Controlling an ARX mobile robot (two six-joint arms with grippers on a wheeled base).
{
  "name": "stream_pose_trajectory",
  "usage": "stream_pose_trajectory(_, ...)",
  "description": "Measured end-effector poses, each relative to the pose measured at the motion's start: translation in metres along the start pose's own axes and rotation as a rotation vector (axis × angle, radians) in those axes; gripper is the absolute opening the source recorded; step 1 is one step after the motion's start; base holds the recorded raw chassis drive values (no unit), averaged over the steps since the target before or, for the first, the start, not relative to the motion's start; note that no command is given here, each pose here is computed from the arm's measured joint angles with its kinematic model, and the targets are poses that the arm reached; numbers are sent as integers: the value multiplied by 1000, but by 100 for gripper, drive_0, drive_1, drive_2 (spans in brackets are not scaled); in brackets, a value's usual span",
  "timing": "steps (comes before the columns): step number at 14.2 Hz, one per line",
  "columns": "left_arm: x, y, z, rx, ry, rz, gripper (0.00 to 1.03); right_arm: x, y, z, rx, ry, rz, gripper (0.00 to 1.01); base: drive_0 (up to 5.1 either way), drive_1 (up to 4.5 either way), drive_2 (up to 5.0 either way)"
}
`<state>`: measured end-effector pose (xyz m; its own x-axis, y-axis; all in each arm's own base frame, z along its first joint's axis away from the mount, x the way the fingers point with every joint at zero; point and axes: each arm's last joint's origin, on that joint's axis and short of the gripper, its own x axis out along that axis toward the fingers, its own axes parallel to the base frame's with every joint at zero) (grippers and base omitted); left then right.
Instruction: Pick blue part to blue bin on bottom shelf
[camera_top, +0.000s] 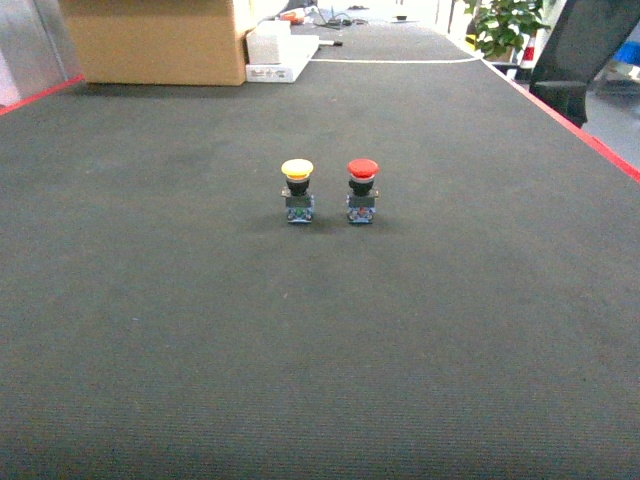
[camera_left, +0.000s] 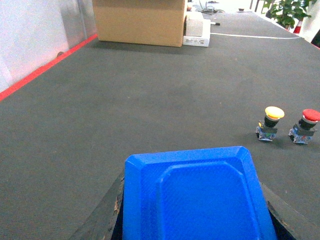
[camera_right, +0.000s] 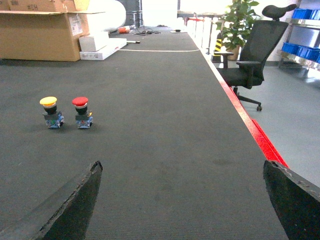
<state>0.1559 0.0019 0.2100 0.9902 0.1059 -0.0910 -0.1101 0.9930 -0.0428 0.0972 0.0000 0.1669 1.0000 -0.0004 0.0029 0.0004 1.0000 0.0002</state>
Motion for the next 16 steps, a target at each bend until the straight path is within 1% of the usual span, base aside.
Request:
stream_pose_trajectory(4,0,0,0,-1,0,0,45,0,0,0,0,0,0,98,0,0,0)
stream_pose_trajectory(6,1,0,-1,0,11,0,45,0,0,0,0,0,0,98,16,-418,449)
stream_pose_trajectory(11,0,0,0,-1,2,0,45,0,0,0,0,0,0,98,14,-419,447)
stream_pose_trajectory(16,0,0,0,-2,-2,0,45,0,0,0,0,-3,0,98,0,0,0)
